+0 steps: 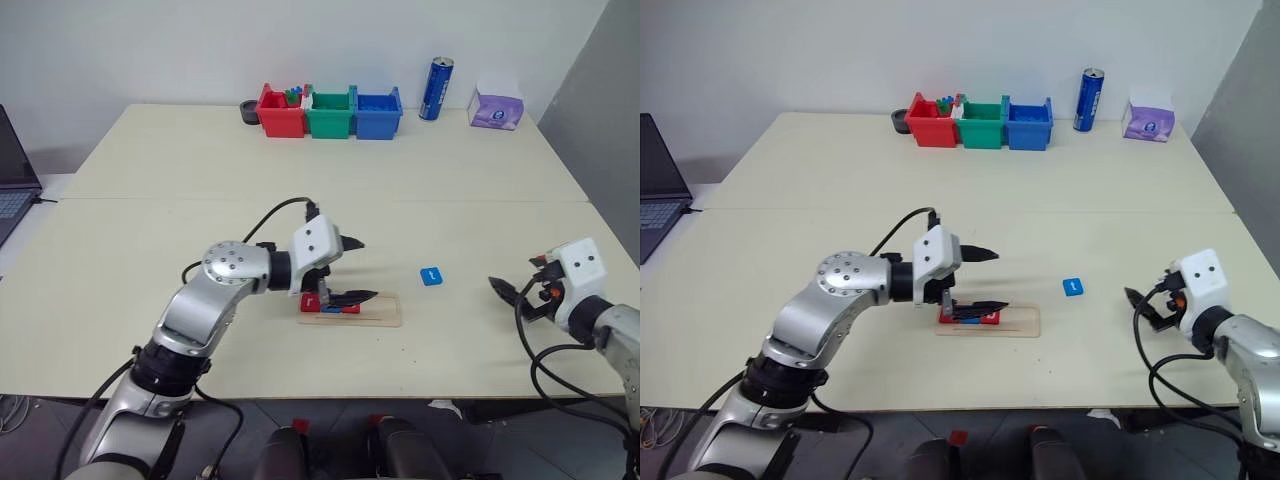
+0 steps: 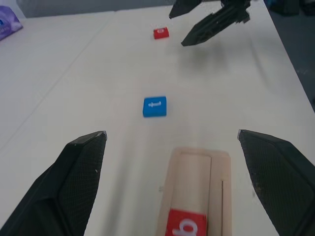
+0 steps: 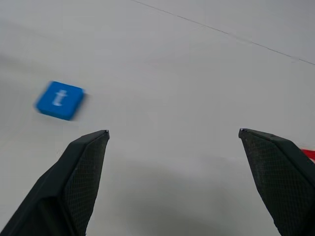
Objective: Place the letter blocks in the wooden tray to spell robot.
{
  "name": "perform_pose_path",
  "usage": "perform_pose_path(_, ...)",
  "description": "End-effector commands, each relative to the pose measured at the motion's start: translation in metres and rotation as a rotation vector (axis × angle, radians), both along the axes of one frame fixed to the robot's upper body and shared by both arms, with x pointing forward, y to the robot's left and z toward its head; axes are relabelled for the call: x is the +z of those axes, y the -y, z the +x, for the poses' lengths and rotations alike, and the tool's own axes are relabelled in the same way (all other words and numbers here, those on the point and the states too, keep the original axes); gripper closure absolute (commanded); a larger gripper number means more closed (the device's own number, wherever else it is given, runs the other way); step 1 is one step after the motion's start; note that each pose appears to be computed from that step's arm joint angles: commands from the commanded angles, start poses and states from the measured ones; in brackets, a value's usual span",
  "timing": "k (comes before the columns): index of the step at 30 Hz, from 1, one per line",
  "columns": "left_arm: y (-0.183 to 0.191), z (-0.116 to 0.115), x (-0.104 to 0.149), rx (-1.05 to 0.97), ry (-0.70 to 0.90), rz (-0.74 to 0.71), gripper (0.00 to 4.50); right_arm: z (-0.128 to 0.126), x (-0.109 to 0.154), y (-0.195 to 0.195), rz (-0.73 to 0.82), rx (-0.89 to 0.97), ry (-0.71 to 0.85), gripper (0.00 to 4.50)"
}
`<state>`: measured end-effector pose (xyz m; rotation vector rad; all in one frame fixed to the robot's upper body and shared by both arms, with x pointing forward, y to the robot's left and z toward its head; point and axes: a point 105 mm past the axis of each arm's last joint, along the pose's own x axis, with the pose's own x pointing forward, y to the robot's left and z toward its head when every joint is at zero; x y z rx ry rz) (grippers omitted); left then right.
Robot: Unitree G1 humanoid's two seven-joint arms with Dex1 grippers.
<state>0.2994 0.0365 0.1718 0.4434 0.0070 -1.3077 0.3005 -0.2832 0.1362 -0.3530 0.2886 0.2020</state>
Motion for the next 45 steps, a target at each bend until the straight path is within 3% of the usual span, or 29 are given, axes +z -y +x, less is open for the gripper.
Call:
perform_pose_path(1, 0.016, -0.004, 0.012, -0.023, 0.043, -0.012, 0.0, 0.018, 0.01, 0.019, -0.045, -0.039, 0.032, 0.01)
perform_pose_path(13, 0.034, -0.008, 0.019, -0.067, 0.062, -0.024, 0.0, 0.064, 0.006, 0.087, 0.033, -0.184, -0.096, 0.01)
perform_pose_path(26, 0.027, -0.005, 0.022, -0.055, 0.074, -0.023, 0.0, 0.056, -0.043, 0.087, 0.2, -0.154, -0.369, 0.01)
perform_pose_path(29, 0.023, -0.003, 0.02, -0.052, 0.071, -0.02, 0.0, 0.051, -0.052, 0.087, 0.206, -0.168, -0.401, 0.61)
perform_pose_path(36, 0.02, -0.002, 0.016, -0.04, 0.062, -0.016, 0.0, 0.05, -0.054, 0.084, 0.195, -0.178, -0.38, 2.93)
perform_pose_path(41, 0.005, 0.0, 0.01, -0.008, 0.044, -0.005, 0.0, 0.046, -0.047, 0.058, 0.1, -0.126, -0.288, 3.04)
perform_pose_path(45, -0.015, -0.002, 0.004, 0.008, 0.021, 0.015, 0.0, 0.021, -0.036, 0.019, 0.093, -0.101, -0.186, 3.04)
